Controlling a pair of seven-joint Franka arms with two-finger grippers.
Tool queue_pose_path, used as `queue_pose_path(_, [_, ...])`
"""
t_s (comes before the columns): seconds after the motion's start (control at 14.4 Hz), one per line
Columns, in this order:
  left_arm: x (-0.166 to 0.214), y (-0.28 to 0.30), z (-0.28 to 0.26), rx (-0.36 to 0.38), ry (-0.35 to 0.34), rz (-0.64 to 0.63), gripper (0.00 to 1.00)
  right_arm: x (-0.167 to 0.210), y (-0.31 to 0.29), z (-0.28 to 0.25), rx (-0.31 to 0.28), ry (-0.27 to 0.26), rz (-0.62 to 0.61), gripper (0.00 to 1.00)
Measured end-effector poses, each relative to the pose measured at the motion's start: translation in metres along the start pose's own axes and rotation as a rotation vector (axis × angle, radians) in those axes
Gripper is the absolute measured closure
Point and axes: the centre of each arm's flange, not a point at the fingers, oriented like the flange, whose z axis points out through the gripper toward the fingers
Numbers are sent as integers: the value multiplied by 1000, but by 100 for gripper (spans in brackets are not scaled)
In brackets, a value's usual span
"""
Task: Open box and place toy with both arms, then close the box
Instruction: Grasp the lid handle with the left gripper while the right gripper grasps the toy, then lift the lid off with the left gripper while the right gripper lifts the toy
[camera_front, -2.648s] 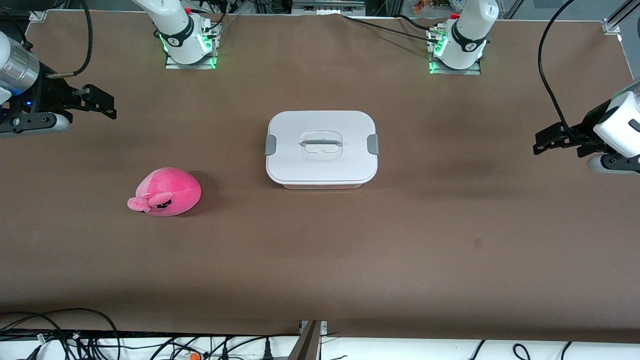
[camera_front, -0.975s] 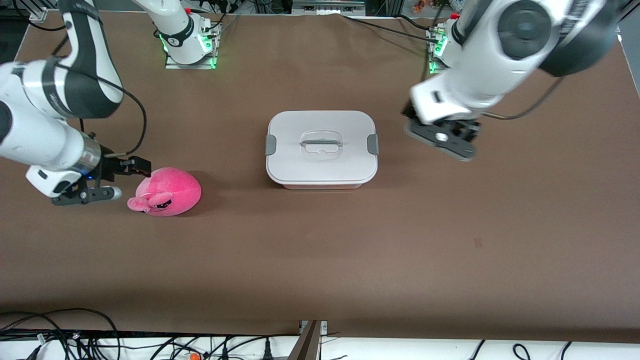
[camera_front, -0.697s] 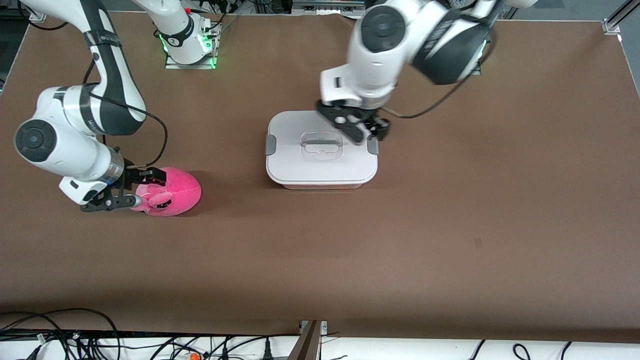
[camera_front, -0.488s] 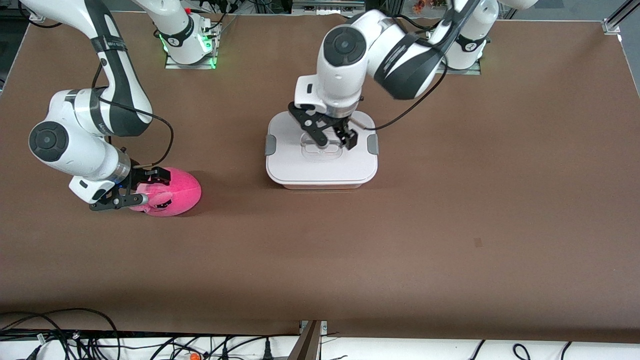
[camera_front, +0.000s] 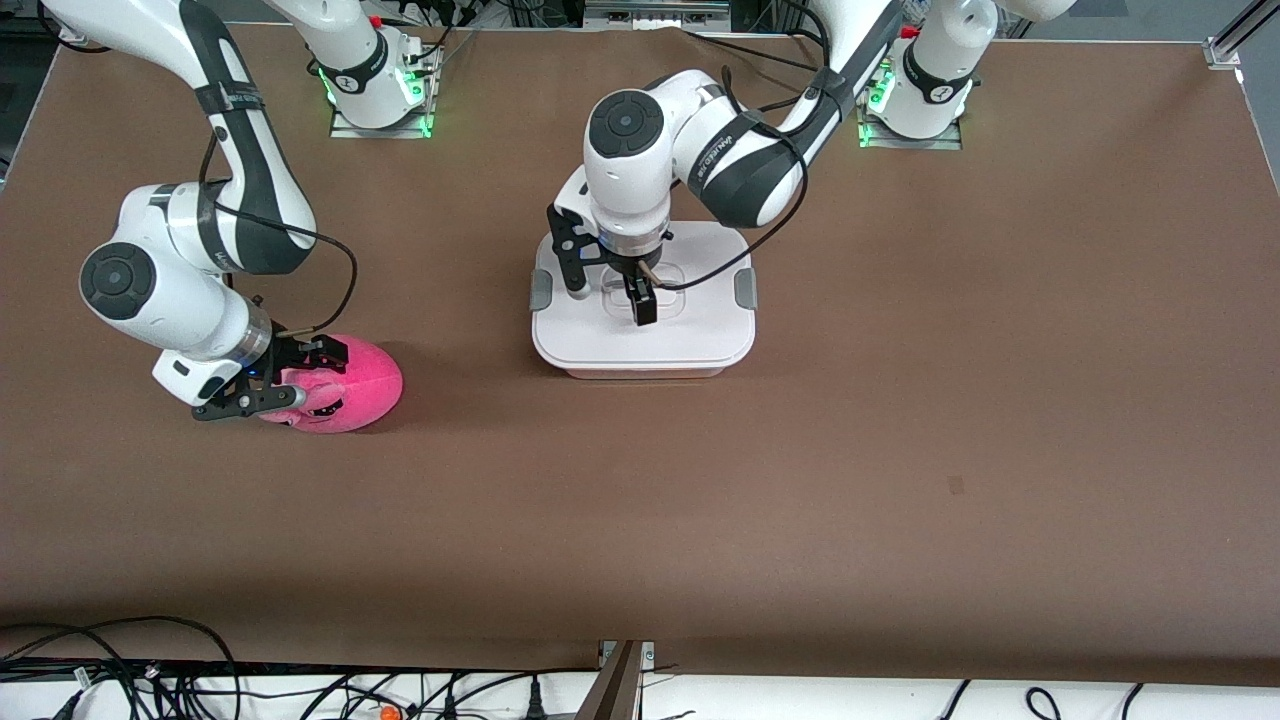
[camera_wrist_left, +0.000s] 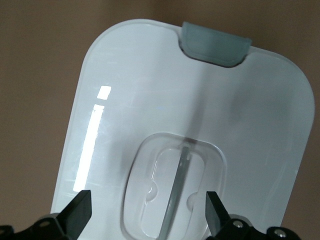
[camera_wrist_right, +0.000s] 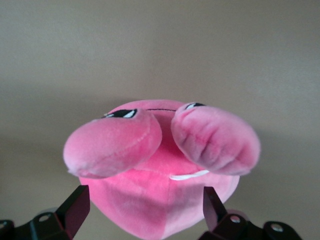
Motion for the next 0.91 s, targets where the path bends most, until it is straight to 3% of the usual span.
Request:
queue_pose_path(0.28, [-2, -1, 1, -3, -10, 71, 0, -7, 2, 13, 0, -3, -49, 0])
queue_pose_path(0.42, [-4, 0, 3, -15, -31, 72, 0, -8, 6, 14, -1, -1, -72, 6])
queue_pose_path(0.49, [-6, 0, 4, -21, -43, 70, 0, -8, 8, 14, -1, 2, -82, 12])
queue_pose_path(0.7, [-10, -1, 7, -32, -65, 78, 0, -10, 16, 16, 0, 3, -89, 48])
queue_pose_path(0.84, [-11, -1, 9, -35, -67, 105, 0, -10, 17, 16, 0, 5, -88, 65])
queue_pose_path(0.91, [-11, -1, 9, -36, -68, 116, 9, -10, 17, 16, 0, 5, -88, 76])
